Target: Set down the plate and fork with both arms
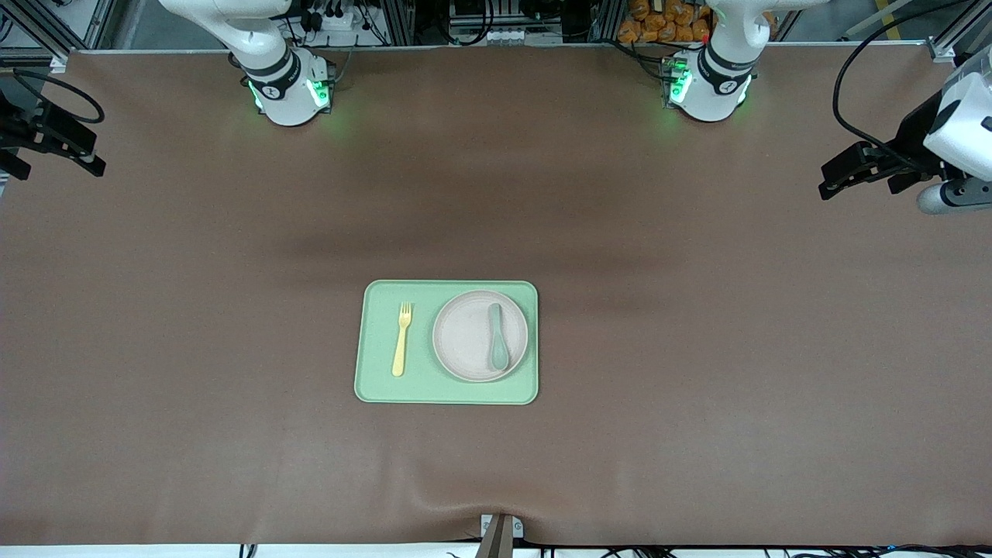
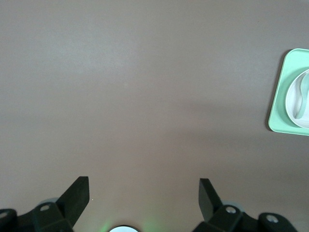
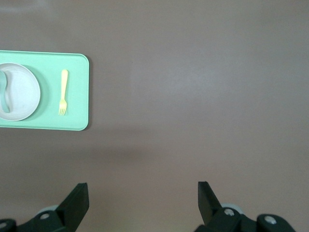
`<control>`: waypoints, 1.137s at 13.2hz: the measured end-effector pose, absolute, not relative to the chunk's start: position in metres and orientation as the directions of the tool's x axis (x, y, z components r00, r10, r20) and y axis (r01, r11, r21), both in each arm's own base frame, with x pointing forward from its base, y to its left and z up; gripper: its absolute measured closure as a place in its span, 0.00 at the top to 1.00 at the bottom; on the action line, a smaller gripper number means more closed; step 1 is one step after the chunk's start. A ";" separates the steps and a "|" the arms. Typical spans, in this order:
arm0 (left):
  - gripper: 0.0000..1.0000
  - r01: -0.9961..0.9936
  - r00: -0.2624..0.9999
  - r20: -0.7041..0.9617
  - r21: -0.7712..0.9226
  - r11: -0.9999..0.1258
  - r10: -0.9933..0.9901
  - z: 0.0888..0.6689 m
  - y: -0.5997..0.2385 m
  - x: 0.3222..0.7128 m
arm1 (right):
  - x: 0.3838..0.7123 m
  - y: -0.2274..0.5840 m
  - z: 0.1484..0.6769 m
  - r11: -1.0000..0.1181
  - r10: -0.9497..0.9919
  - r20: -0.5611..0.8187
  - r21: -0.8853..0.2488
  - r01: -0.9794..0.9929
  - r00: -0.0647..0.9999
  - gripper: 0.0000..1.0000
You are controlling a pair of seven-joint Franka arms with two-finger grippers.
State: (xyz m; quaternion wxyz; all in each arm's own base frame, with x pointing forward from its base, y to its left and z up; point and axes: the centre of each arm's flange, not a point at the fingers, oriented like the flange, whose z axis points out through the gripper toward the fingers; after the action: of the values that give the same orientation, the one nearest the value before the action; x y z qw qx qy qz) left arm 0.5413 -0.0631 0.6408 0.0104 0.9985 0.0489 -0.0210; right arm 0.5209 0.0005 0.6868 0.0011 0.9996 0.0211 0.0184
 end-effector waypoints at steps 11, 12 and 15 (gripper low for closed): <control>1.00 0.122 0.992 -0.022 0.021 -0.992 0.122 0.652 -0.050 0.537 | 0.521 -0.008 0.688 -1.000 0.027 0.043 0.007 0.027 0.999 1.00; 1.00 0.120 0.993 -0.020 0.020 -0.993 0.120 0.654 -0.051 0.535 | 0.521 -0.008 0.688 -1.000 0.028 0.044 0.007 0.027 0.999 1.00; 1.00 0.119 0.993 -0.019 0.019 -0.993 0.119 0.657 -0.052 0.532 | 0.522 -0.007 0.688 -1.000 0.028 0.048 0.007 0.028 0.998 1.00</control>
State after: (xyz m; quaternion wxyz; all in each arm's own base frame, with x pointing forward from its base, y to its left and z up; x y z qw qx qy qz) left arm 0.5315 -0.0518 0.6571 0.0103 0.9981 0.0595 -0.0091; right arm 0.5219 -0.0074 0.6884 0.0032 0.9996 0.0139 0.0241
